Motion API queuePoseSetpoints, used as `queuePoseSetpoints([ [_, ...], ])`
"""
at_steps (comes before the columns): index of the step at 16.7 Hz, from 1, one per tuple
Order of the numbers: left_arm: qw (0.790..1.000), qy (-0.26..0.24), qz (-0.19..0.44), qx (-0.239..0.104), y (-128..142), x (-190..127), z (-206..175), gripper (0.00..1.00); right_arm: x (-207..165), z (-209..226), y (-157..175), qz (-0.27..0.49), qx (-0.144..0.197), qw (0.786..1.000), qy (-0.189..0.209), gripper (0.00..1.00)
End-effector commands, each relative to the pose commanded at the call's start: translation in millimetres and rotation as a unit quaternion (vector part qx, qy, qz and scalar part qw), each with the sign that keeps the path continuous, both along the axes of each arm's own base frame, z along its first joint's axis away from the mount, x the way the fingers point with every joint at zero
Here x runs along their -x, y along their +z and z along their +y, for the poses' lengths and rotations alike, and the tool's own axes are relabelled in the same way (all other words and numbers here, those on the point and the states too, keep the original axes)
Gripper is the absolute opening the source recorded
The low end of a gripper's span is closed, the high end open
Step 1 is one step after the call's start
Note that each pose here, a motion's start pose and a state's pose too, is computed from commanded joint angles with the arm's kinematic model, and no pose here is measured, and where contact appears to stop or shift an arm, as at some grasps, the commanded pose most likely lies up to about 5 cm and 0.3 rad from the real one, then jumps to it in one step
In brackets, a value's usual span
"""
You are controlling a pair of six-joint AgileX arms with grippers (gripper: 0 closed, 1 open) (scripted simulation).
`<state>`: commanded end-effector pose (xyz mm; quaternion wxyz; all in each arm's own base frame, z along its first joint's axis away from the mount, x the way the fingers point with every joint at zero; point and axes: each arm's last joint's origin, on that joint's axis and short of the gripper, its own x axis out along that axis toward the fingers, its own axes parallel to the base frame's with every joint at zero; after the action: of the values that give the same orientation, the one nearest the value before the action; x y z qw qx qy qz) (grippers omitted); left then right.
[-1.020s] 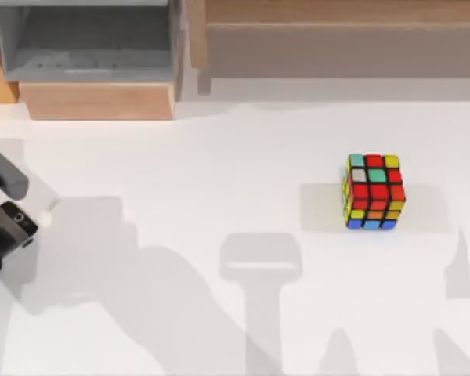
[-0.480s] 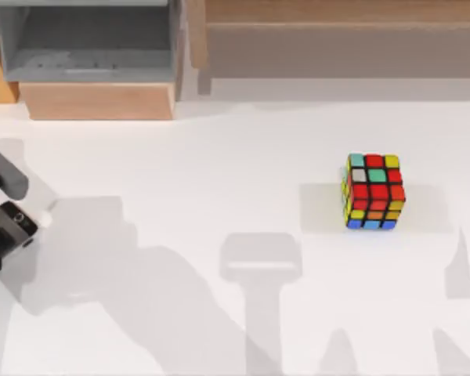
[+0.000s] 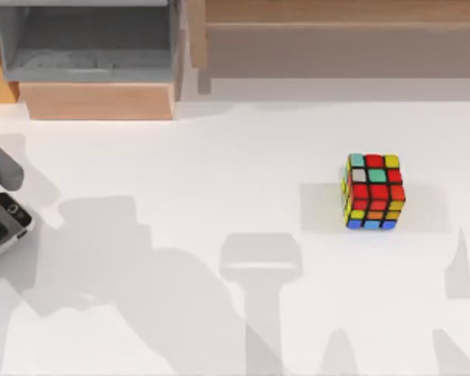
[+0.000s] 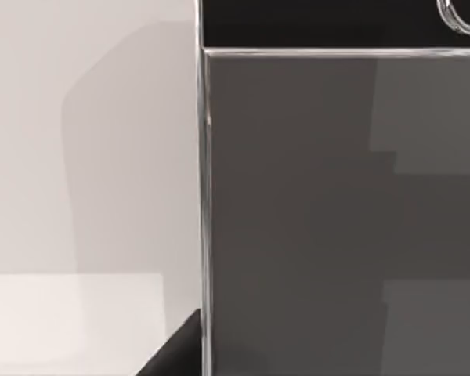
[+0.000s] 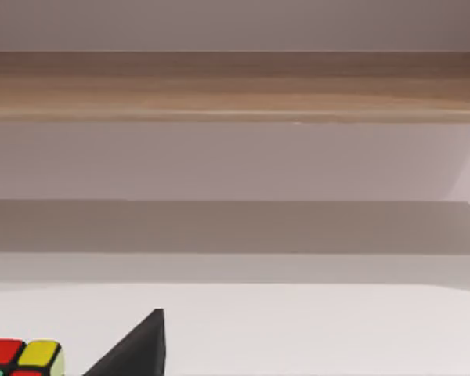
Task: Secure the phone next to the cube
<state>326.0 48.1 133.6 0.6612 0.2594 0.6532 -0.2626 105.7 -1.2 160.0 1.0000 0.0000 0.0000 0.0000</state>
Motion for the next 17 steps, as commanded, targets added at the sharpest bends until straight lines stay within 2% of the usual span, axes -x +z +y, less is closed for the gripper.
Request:
queuePoseSetpoints([
  [3,1.0,0.002,-0.004,-0.001,2.3,-1.2,-0.7,0.0,0.0,0.0,0.0,0.0,0.0,1.0,0.0,1.0],
  [8,0.997,0.049,-0.055,0.005,40.6,-25.2,-20.6,0.0,0.0,0.0,0.0,0.0,0.0,1.0,0.0,1.0],
  [12,0.991,0.112,-0.072,0.025,65.5,-56.8,-57.9,0.0,0.0,0.0,0.0,0.0,0.0,1.0,0.0,1.0],
  [17,0.977,0.201,-0.054,0.049,78.2,-92.3,-126.7,0.0,0.0,0.0,0.0,0.0,0.0,1.0,0.0,1.0],
])
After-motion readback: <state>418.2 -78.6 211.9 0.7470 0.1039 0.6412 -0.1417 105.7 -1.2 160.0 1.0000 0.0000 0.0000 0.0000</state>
